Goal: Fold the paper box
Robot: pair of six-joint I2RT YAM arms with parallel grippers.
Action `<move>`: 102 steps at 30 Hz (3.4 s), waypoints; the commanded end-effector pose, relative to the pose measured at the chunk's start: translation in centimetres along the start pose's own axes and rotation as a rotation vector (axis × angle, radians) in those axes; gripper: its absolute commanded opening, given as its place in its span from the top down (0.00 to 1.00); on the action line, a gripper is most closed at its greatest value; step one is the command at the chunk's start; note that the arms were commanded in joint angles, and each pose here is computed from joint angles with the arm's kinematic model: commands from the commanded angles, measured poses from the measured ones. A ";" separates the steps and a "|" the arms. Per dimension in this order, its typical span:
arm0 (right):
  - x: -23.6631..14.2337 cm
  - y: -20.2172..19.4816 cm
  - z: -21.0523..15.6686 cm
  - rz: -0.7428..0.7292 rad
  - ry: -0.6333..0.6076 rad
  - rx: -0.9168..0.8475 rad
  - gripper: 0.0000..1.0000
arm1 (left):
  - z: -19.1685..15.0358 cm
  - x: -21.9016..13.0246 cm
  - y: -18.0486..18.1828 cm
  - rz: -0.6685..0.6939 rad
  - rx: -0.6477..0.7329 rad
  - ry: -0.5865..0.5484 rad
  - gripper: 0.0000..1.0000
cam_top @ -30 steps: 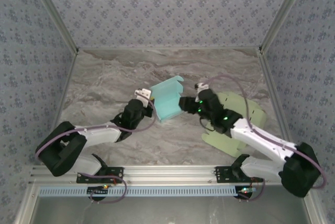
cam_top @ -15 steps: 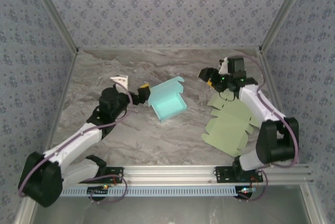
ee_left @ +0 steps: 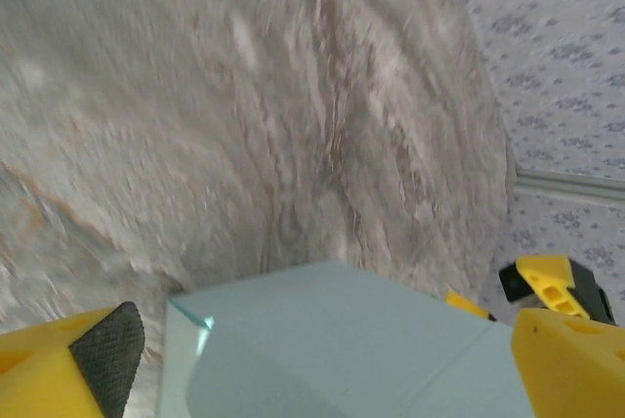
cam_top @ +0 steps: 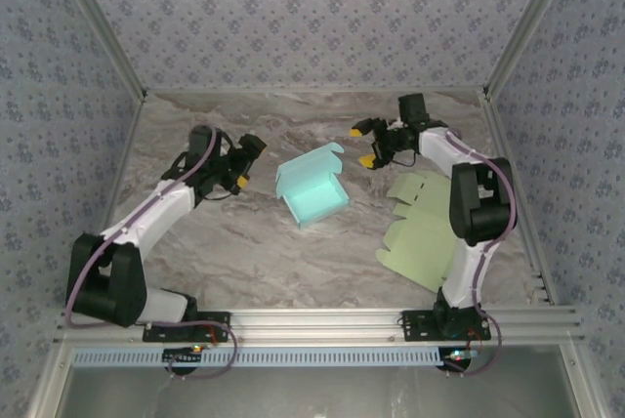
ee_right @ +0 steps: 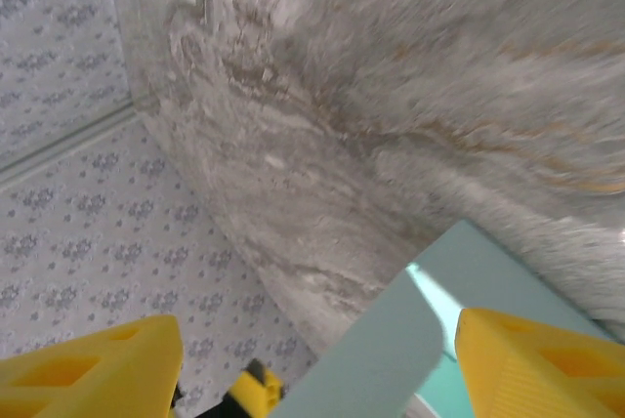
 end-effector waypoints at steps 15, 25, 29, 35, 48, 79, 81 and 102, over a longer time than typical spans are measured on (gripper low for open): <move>3.4 -1.3 -5.5 -0.043 0.098 0.090 0.28 | -5.2 3.3 -2.2 -0.079 -0.266 0.223 0.19; 3.5 -3.4 -7.6 -0.089 0.013 0.170 0.30 | -8.7 4.1 -1.9 -0.033 -0.299 0.274 0.17; 3.9 -3.6 -8.6 -0.098 0.001 0.167 0.32 | -9.6 4.5 -2.0 -0.028 -0.300 0.277 0.17; 3.1 -4.0 -8.1 -0.143 -0.037 0.091 0.33 | -7.4 4.6 -0.6 -0.010 -0.249 0.222 0.12; -3.3 -1.3 -6.0 -0.260 -0.189 -0.794 0.31 | -4.6 -4.7 -1.7 -0.020 0.526 0.041 0.01; -6.1 -1.4 -8.9 -0.298 -0.159 -1.188 0.31 | -10.8 0.0 -7.4 0.180 1.983 0.056 1.00; -6.1 -1.7 -9.0 -0.294 -0.157 -1.171 0.31 | -11.0 0.6 -8.1 0.097 2.032 0.077 1.00; -6.0 -3.9 -9.5 -0.219 -0.203 -1.326 0.26 | -5.7 -3.6 -13.2 -0.246 1.646 -0.199 0.01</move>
Point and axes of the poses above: each hand's point on the last joint's axis, 136 mm out from that joint toward the fingers, its own x axis out along the fingers, its own y axis along the line the jaws close on, z = x × y, the point moved 3 cm from there along -x, back along the fingers, and after that the axes turned 11 degrees about x, right-handed, at the moved point
